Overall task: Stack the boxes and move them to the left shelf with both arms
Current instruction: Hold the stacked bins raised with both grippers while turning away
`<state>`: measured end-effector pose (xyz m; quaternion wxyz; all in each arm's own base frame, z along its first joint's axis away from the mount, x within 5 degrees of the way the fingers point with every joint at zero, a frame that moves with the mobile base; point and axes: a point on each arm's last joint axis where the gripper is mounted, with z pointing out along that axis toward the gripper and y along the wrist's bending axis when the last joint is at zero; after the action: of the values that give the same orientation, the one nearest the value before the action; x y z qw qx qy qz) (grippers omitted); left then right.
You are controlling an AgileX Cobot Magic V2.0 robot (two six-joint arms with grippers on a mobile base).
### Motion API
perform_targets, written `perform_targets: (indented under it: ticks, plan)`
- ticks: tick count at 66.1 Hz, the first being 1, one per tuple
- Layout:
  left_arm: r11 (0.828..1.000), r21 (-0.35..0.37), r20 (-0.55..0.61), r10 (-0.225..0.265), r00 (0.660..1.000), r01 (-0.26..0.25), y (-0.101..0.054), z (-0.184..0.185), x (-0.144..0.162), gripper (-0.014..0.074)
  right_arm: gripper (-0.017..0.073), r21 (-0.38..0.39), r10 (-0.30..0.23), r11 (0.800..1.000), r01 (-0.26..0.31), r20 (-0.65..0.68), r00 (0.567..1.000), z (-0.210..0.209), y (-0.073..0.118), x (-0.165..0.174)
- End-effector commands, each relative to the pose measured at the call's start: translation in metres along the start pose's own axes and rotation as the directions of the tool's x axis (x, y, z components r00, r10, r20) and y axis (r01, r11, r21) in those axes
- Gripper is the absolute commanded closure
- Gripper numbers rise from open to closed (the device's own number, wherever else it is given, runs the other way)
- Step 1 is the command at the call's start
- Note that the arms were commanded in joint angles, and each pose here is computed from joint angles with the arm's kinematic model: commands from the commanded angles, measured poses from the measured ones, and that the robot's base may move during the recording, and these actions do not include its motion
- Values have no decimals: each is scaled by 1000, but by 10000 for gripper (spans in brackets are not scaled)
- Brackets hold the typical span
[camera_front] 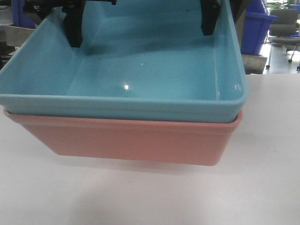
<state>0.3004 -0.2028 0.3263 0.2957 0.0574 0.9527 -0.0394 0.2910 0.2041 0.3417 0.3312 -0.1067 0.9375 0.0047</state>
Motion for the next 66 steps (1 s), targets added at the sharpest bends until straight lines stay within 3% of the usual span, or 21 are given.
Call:
perform_targets:
  ticks: [1, 66]
  plan:
    - [961, 275, 230, -87, 969, 21, -31, -42, -22, 597, 503, -248, 75, 969, -20, 218, 973, -35, 22, -24]
    - [961, 275, 230, -87, 969, 21, -31, -42, -22, 598, 503, -245, 72, 969, -19, 212, 975, -32, 23, -23]
